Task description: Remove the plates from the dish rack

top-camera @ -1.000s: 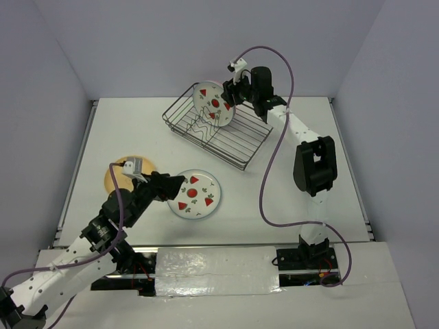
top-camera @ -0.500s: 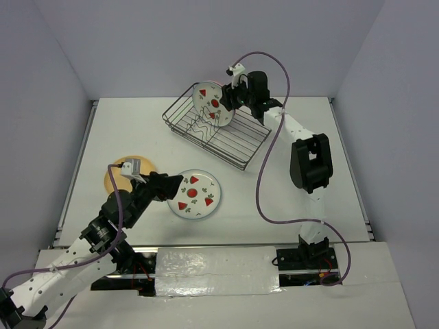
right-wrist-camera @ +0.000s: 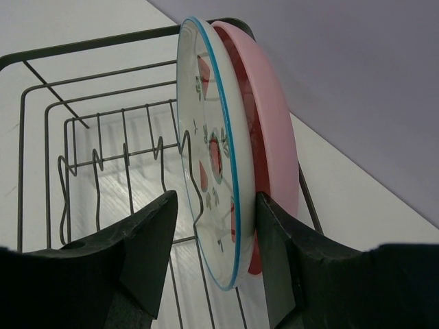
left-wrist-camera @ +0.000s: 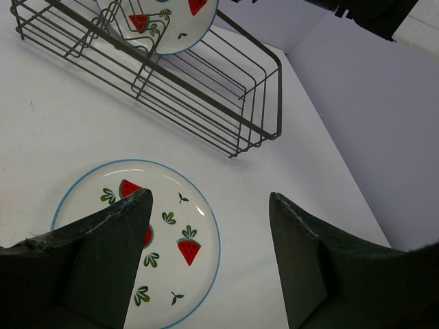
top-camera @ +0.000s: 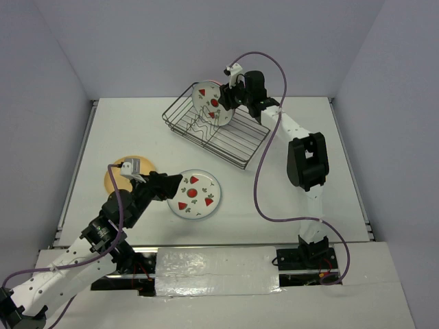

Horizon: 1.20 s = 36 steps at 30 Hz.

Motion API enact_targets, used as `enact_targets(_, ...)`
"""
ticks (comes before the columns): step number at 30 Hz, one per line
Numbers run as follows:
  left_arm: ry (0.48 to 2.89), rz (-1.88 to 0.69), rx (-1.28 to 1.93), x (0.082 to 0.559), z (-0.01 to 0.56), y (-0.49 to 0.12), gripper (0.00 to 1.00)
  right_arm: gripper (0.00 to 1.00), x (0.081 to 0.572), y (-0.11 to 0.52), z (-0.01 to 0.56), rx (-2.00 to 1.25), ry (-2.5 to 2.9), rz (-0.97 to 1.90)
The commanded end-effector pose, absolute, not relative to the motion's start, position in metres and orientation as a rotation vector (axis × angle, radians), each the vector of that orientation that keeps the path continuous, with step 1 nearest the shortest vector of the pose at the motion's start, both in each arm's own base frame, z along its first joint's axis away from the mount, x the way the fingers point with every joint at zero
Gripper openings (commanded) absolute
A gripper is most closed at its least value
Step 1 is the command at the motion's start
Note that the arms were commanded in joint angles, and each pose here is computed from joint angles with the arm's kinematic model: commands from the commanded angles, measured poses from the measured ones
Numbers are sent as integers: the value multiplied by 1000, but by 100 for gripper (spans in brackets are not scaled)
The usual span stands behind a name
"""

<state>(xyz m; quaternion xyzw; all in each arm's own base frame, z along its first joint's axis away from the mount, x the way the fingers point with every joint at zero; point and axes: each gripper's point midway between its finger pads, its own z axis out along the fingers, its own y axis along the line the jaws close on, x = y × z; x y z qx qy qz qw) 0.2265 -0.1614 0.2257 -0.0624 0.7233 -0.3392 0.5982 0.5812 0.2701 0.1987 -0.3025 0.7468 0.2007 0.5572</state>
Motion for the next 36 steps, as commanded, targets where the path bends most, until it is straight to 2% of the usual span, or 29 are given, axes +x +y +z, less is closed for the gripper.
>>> enact_targets(1,1619,-821,-169,227,244,-161,81,56,580,287,191,-740,1771,483)
enact_targets(8,1613,-824,-169,226,246,-160,81,52,580,294,181,-758,1789,433)
enact_targets(13,1610,-817,-176,226,247,-158,81,42,581,291,180,-741,1788,411)
enact_targets(16,1613,-813,-175,227,245,-158,81,29,584,288,183,-728,1783,395)
enact_targets(17,1613,-813,-175,227,246,-158,81,19,584,288,183,-723,1782,382)
enact_targets(19,1614,-811,-176,227,245,-158,81,5,588,286,190,-705,1771,355)
enact_targets(20,1617,-809,-176,227,244,-158,81,1,588,286,192,-702,1768,352)
enact_targets(36,1615,-799,-177,228,245,-157,81,0,592,295,284,-630,1565,249)
